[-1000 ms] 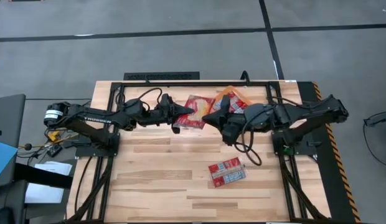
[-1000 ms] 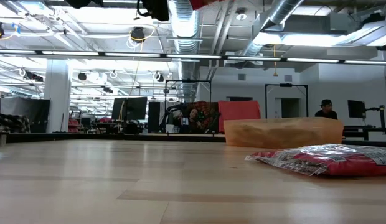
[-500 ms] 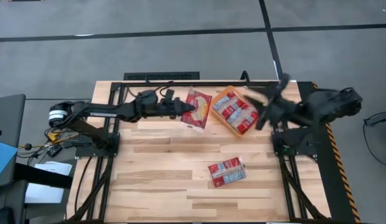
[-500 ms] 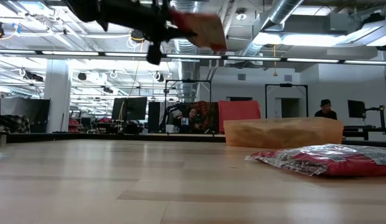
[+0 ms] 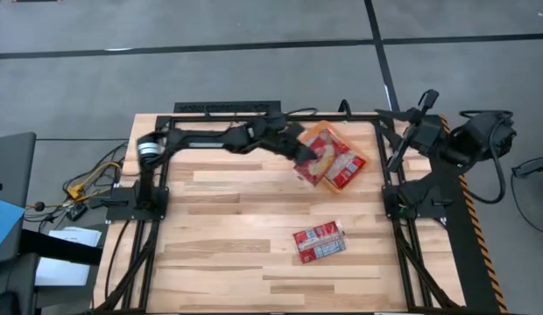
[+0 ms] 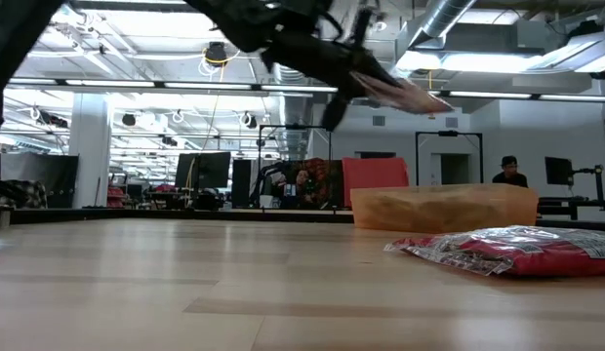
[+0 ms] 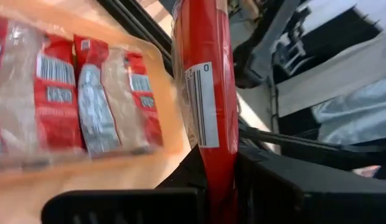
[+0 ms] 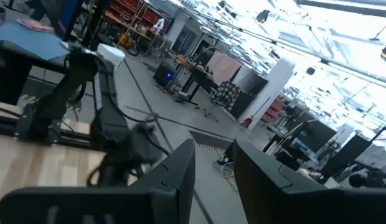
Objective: Sort popcorn bags into baskets
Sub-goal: Put the popcorn bag into the orange transparent bin
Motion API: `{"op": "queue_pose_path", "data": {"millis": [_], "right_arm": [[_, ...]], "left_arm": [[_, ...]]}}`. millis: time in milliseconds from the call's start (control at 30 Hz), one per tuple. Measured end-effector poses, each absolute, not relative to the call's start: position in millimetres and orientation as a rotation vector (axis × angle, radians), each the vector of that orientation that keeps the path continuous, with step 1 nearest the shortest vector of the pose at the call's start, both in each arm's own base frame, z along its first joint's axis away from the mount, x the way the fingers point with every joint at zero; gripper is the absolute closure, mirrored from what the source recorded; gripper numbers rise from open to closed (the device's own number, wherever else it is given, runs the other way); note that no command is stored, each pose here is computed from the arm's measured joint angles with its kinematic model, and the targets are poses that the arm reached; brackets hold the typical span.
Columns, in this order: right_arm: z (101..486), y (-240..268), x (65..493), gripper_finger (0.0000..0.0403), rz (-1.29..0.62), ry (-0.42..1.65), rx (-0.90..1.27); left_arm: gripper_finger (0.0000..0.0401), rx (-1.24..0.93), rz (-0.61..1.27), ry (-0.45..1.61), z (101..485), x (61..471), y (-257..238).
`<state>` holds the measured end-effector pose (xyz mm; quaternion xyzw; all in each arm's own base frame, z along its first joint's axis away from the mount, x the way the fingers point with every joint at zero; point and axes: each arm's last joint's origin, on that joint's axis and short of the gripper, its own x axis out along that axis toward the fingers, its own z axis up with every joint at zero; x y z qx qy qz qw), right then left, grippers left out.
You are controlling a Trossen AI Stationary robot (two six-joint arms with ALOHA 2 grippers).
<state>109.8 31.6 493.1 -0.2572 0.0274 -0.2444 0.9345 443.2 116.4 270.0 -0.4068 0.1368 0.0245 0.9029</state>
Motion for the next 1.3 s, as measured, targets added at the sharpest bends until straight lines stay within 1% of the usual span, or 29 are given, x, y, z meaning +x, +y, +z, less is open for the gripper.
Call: {"op": "queue_pose_path", "data": {"millis": [200, 433, 600, 800, 933, 1167, 1300], "right_arm": [[485, 32, 111, 0.0282, -0.482, 0.108, -0.511], [474, 32, 112, 0.0284, -0.463, 0.169, -0.466], [469, 32, 111, 0.0284, -0.458, 0.195, -0.431], [468, 32, 111, 0.0284, -0.458, 0.195, -0.419], [469, 32, 111, 0.0284, -0.467, 0.194, -0.412], [469, 30, 111, 0.0285, -0.502, 0.189, -0.373], [468, 28, 111, 0.0285, -0.517, 0.189, -0.354]], "left_arm": [[0.0393, -0.759, 0.014, 0.258, 265, 493, 136], [0.0392, -0.722, 0.028, 0.259, 239, 535, 151], [0.0392, -0.741, 0.031, 0.305, 212, 553, 155], [0.0385, -0.701, 0.097, 0.393, 197, 555, 153], [0.0347, -0.618, 0.077, 0.400, 197, 555, 153], [0.0236, -0.593, 0.035, 0.407, 198, 558, 142], [0.0187, -0.578, 0.022, 0.440, 200, 556, 139]]}}
